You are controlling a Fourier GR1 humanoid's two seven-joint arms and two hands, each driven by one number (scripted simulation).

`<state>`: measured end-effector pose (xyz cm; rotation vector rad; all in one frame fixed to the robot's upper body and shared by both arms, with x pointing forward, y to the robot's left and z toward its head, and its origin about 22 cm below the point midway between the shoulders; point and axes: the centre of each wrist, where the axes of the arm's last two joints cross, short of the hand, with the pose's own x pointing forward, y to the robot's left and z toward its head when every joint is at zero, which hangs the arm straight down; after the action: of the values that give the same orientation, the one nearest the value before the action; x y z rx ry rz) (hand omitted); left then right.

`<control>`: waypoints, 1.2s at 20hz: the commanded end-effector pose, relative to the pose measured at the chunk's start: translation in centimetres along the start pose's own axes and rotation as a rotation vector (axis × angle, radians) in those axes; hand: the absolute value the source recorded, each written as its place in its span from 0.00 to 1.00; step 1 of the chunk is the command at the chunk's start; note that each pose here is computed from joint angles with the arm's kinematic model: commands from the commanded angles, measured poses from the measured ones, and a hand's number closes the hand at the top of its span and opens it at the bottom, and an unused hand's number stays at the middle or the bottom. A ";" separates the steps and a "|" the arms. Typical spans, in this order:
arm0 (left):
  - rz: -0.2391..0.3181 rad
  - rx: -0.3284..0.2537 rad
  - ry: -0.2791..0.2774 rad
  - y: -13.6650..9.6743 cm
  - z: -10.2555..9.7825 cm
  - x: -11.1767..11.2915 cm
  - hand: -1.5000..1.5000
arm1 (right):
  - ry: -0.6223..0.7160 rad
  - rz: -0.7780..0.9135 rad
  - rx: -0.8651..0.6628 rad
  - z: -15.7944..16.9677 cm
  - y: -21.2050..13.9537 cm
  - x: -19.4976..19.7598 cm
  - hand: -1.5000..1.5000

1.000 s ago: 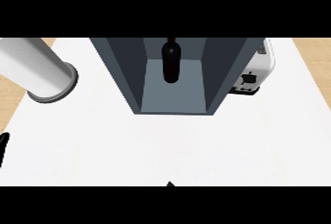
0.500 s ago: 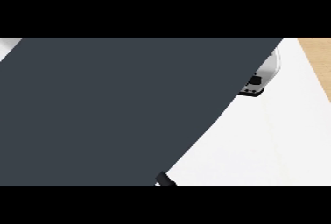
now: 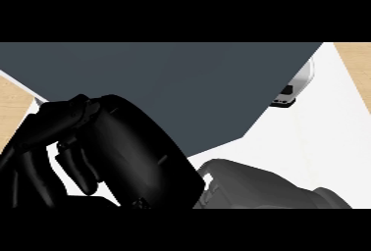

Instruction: Pick up the wine, place it into the cabinet and close the cabinet

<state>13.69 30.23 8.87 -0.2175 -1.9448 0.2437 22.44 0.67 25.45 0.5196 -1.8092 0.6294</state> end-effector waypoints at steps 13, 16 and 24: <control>-0.008 0.008 -0.003 -1.3 -1.3 0.4 0.00 | 0.047 0.096 -0.156 -9.1 -8.8 -3.8 1.00; -0.010 -0.003 -0.004 -0.8 -2.1 -0.5 0.00 | 0.051 0.119 -0.151 -10.2 -8.6 -4.4 1.00; -0.027 -0.002 -0.004 -0.6 -1.4 -0.5 0.00 | 0.048 0.231 -0.187 -9.2 -13.0 -6.1 1.00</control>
<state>15.44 29.51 9.45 -0.1945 -1.9523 0.2353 34.29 2.55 25.43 0.4055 -1.9221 0.7595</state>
